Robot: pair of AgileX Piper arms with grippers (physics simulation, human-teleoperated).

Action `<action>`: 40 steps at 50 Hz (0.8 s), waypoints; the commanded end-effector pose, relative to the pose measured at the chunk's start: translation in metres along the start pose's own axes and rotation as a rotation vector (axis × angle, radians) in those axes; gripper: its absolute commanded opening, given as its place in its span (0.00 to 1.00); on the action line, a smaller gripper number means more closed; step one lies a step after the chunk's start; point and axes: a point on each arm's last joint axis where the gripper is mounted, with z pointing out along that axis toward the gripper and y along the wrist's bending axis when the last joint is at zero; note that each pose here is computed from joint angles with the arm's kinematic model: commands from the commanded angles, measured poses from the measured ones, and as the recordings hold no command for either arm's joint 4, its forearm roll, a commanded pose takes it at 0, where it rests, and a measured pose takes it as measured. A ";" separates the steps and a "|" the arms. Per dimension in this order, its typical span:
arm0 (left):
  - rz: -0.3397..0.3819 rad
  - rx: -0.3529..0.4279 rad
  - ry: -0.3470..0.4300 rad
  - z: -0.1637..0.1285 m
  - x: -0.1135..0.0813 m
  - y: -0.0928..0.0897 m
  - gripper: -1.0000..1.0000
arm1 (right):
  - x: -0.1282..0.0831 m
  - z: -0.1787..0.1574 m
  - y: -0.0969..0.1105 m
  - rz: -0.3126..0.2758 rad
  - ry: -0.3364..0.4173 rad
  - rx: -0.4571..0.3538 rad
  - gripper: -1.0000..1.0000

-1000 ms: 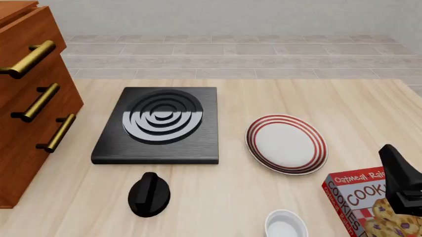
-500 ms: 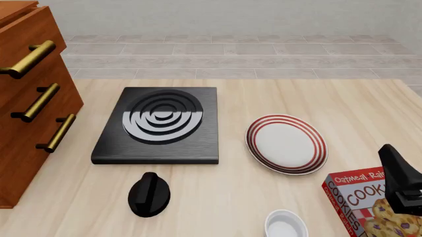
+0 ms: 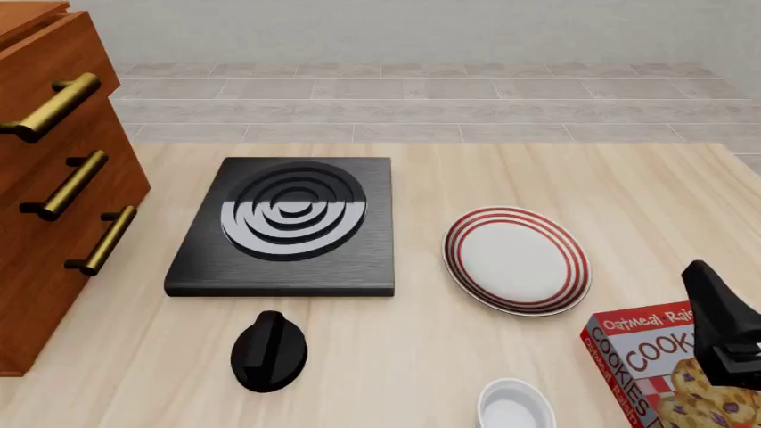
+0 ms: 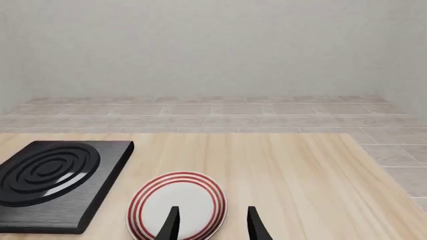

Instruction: Pick the akita bowl in the top layer of the wooden cabinet and place it on the plate.

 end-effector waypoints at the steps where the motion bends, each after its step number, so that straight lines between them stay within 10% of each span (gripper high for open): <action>1: -0.010 -0.004 0.026 0.010 0.006 0.001 1.00 | 0.000 0.000 0.000 0.001 -0.001 0.000 1.00; 40: 0.055 0.112 0.030 0.009 -0.001 -0.030 1.00 | 0.000 -0.002 -0.001 0.012 -0.006 0.008 1.00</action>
